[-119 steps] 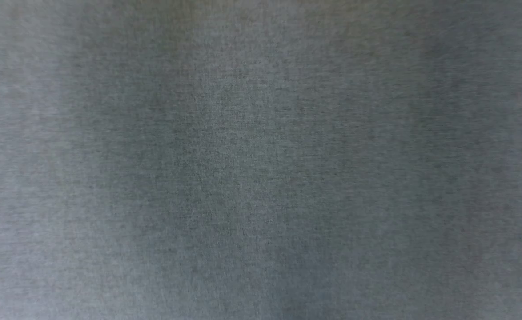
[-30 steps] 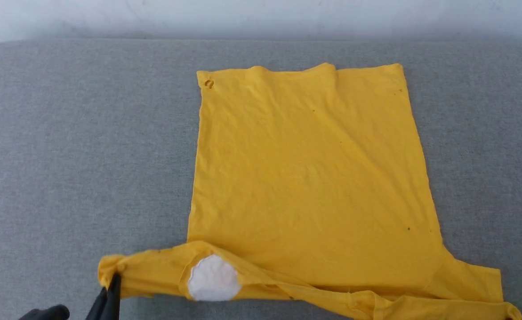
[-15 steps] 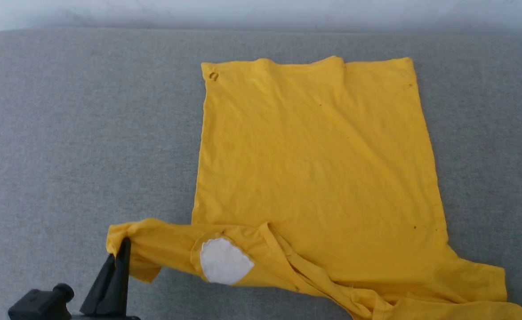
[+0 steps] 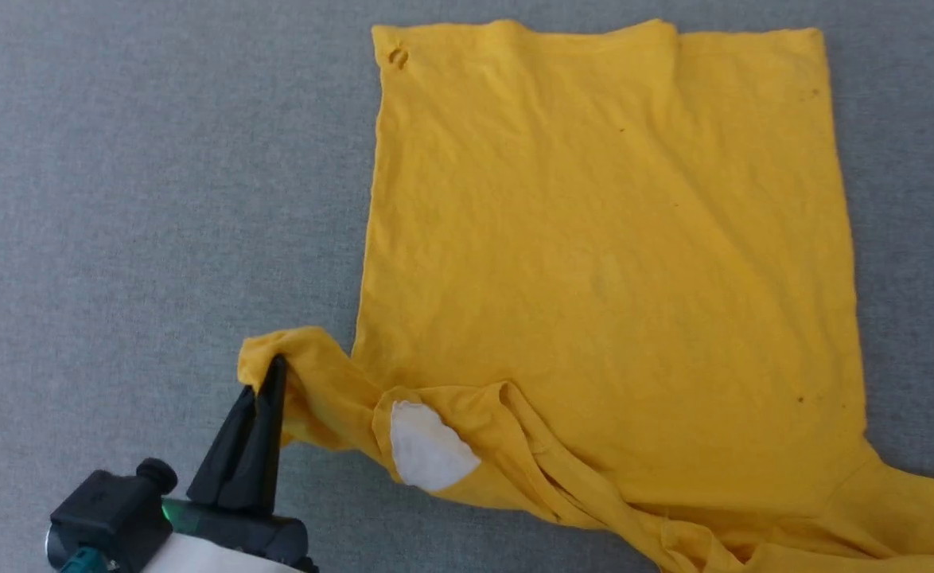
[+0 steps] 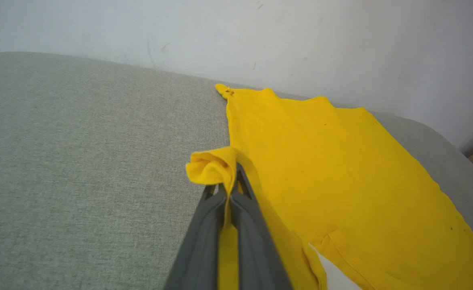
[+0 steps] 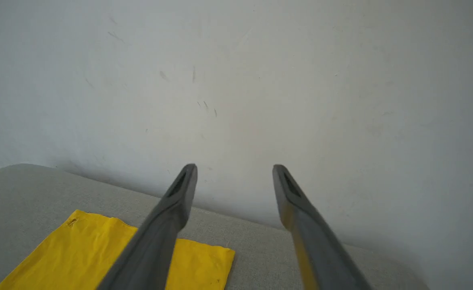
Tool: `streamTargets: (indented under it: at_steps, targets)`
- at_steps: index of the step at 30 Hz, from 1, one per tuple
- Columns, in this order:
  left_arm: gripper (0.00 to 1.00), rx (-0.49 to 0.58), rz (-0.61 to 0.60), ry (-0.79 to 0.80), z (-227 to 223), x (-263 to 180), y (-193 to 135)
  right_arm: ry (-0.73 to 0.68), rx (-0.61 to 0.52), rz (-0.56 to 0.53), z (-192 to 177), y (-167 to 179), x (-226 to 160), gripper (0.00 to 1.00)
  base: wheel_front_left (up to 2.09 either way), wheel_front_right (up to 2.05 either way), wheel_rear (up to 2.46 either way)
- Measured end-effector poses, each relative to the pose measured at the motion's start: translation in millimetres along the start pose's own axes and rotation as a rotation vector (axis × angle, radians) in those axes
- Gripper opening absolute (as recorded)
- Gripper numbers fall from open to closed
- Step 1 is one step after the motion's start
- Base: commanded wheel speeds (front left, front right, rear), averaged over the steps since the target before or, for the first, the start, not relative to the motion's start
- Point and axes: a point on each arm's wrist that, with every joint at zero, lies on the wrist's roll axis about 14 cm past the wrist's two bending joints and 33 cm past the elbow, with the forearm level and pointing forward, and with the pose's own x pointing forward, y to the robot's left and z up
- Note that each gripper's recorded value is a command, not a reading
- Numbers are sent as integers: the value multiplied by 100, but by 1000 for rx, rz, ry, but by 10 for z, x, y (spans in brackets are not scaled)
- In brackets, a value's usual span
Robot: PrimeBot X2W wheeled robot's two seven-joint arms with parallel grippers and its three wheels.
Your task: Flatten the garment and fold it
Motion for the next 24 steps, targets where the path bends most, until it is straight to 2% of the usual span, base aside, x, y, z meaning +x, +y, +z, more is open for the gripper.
streamTargets:
  at_steps: [1,2,6,9,14,24]
  targets:
    - [0,-2,1,6,-34,41,-10,72,0,-36,-140,-100,230,100,0,0,0]
    - [0,-2,1,6,-34,41,-10,72,0,-36,-140,-100,230,100,0,0,0]
    - [0,-9,16,21,-103,93,9,213,-2,-83,-502,-180,596,100,0,0,0]
    - [0,-25,29,37,-169,121,17,340,36,-93,-877,-160,783,100,0,0,0]
    - [0,-32,51,59,-282,164,50,581,44,-87,-1610,-63,875,100,0,0,0]
    - [0,-18,92,98,-452,237,165,831,54,-103,-2574,12,827,100,0,0,0]
